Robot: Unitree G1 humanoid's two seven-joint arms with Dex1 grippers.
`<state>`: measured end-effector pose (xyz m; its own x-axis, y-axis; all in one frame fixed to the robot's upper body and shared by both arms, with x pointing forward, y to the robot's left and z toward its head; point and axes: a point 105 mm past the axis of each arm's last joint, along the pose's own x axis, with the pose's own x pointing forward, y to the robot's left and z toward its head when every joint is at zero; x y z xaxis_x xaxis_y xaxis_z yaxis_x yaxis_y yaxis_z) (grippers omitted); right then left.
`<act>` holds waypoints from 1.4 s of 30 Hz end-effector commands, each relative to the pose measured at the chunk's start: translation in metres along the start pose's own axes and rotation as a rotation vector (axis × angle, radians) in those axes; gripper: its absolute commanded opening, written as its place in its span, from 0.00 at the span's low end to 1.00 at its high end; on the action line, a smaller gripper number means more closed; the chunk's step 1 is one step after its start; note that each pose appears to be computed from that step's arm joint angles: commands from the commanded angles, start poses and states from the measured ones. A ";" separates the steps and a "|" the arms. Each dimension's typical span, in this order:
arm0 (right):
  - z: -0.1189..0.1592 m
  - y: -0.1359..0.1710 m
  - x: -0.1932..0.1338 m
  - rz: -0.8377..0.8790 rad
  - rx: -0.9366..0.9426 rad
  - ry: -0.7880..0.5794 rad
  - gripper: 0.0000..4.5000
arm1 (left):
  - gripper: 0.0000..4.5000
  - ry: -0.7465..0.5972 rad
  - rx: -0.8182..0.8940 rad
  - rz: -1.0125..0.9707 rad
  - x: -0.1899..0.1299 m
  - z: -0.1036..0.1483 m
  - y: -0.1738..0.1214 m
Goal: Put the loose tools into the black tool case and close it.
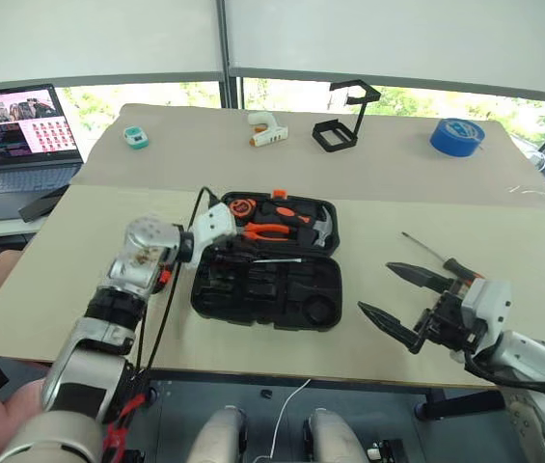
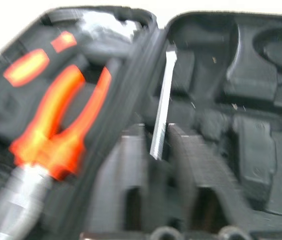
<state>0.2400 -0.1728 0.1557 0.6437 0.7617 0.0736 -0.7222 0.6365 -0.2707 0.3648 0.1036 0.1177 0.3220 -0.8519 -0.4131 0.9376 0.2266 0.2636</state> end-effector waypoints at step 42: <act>-0.048 -0.103 -0.204 -0.626 -0.048 0.366 1.00 | 0.98 -0.374 -0.135 0.091 -0.118 0.013 -0.098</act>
<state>0.1845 -0.4015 0.1111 0.9869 0.1198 -0.1080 -0.1492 0.9323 -0.3295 0.2324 0.1895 0.1345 0.3847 -0.9166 -0.1085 0.9187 0.3688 0.1414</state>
